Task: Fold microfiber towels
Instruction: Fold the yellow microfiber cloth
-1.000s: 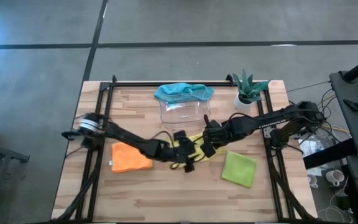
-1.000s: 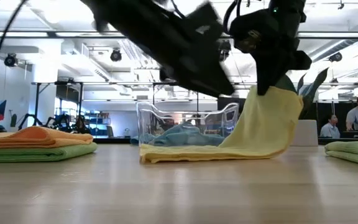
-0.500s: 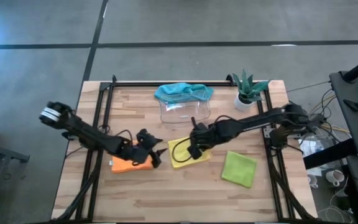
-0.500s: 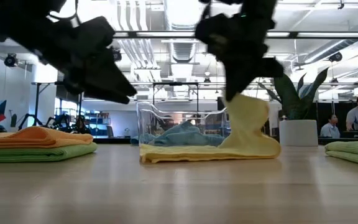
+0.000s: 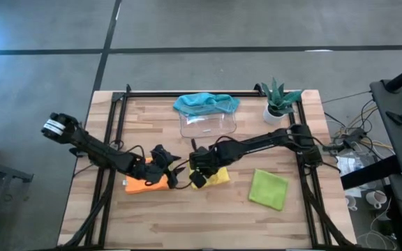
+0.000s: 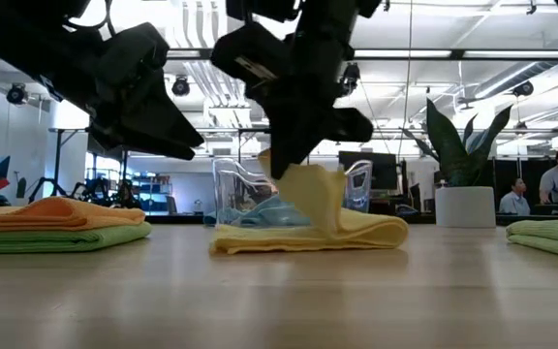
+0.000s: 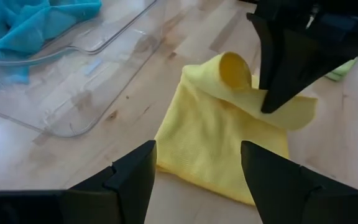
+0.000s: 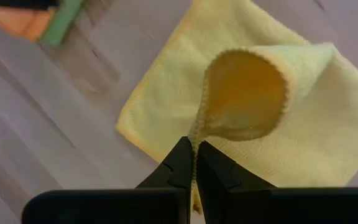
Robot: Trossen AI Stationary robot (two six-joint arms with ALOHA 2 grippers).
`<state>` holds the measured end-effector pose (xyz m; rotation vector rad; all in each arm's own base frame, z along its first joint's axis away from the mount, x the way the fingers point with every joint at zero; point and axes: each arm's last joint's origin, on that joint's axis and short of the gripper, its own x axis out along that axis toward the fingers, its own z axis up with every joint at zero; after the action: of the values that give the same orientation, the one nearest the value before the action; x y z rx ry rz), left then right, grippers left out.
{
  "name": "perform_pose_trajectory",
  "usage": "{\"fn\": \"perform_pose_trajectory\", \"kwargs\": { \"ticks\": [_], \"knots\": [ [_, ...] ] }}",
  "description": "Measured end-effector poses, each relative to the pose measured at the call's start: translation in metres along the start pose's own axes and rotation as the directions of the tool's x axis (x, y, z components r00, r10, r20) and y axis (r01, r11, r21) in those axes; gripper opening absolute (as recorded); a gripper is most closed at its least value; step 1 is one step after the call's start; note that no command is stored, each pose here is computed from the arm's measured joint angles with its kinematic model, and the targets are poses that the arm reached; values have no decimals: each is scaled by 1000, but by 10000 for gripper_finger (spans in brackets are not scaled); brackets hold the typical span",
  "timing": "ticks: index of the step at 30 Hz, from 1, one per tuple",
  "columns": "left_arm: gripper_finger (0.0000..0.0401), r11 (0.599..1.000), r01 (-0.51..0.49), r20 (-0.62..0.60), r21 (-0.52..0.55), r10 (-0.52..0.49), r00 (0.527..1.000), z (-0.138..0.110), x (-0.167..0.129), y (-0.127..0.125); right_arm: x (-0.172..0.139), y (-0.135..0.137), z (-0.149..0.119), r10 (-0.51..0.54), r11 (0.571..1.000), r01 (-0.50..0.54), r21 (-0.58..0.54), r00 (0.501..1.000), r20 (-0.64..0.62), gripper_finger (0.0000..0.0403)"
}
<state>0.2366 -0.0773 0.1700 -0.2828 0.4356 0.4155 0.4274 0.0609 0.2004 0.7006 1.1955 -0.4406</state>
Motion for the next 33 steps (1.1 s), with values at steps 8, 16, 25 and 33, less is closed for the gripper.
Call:
{"fn": "perform_pose_trajectory", "kwargs": {
  "ticks": [8, 16, 25, 33],
  "knots": [
    [219, 1000, -1, -2, 3, 1, 1000, -1, 0, 0, -3, 3, 9, 22, 1000, -22, 18, 999, 30, 9],
    [219, 1000, 0, -2, 2, 0, 1000, -1, 0, 0, 8, 3, 9, 76, 996, -78, 34, 994, 77, 9],
    [219, 1000, 2, -3, 2, -2, 1000, -1, 0, 0, 17, -2, 10, 70, 995, -79, 69, 991, 118, 47],
    [219, 1000, -4, -29, 19, 4, 1000, -3, 0, 2, 17, 9, 16, 194, 980, -199, 6, 961, 195, 137]
  ]
}}
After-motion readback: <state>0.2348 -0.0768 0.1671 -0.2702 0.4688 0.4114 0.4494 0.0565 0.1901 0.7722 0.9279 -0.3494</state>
